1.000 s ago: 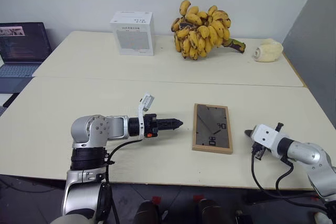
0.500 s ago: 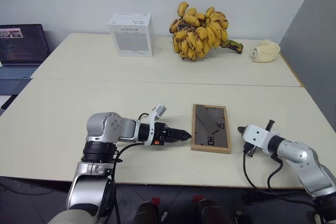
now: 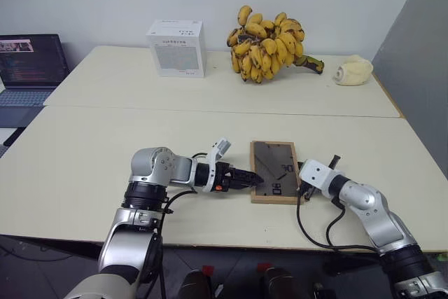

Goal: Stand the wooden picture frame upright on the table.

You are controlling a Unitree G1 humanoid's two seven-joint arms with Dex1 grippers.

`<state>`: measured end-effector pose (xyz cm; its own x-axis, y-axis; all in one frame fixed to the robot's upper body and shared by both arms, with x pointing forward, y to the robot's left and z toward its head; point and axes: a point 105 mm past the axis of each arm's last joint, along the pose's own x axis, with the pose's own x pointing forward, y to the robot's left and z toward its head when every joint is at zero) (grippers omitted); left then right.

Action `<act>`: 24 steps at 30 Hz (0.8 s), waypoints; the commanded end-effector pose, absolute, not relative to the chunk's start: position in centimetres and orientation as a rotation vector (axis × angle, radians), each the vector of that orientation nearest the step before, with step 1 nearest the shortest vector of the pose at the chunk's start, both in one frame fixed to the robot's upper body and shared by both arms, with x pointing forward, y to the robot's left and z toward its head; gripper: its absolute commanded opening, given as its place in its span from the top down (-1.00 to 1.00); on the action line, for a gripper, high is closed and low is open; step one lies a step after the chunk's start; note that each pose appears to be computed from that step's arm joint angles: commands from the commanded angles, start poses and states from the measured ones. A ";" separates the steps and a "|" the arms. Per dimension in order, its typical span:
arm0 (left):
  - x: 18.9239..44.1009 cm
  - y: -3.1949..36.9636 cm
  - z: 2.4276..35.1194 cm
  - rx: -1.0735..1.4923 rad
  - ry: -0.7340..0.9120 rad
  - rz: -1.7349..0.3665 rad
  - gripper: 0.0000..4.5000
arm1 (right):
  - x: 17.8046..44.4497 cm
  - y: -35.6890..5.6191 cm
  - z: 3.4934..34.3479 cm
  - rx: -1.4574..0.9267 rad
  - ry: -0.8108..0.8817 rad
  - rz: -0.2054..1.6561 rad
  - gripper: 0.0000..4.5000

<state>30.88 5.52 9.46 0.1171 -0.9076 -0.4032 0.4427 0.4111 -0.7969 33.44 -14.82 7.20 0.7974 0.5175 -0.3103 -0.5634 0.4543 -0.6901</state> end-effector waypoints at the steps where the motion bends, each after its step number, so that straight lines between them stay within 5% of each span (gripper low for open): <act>1: 30.9 4.9 9.6 -0.575 1.038 -1.079 -0.90 | 33.2 -12.7 7.1 -0.867 0.039 0.721 1.00; 14: 30.9 4.5 10.7 -0.605 1.008 -1.106 -0.83 | 34.6 -11.7 7.9 -0.833 0.018 0.684 1.00; 24: 31.3 4.5 11.7 -0.645 0.974 -1.116 0.09 | 34.8 -12.5 7.7 -0.845 0.026 0.673 1.00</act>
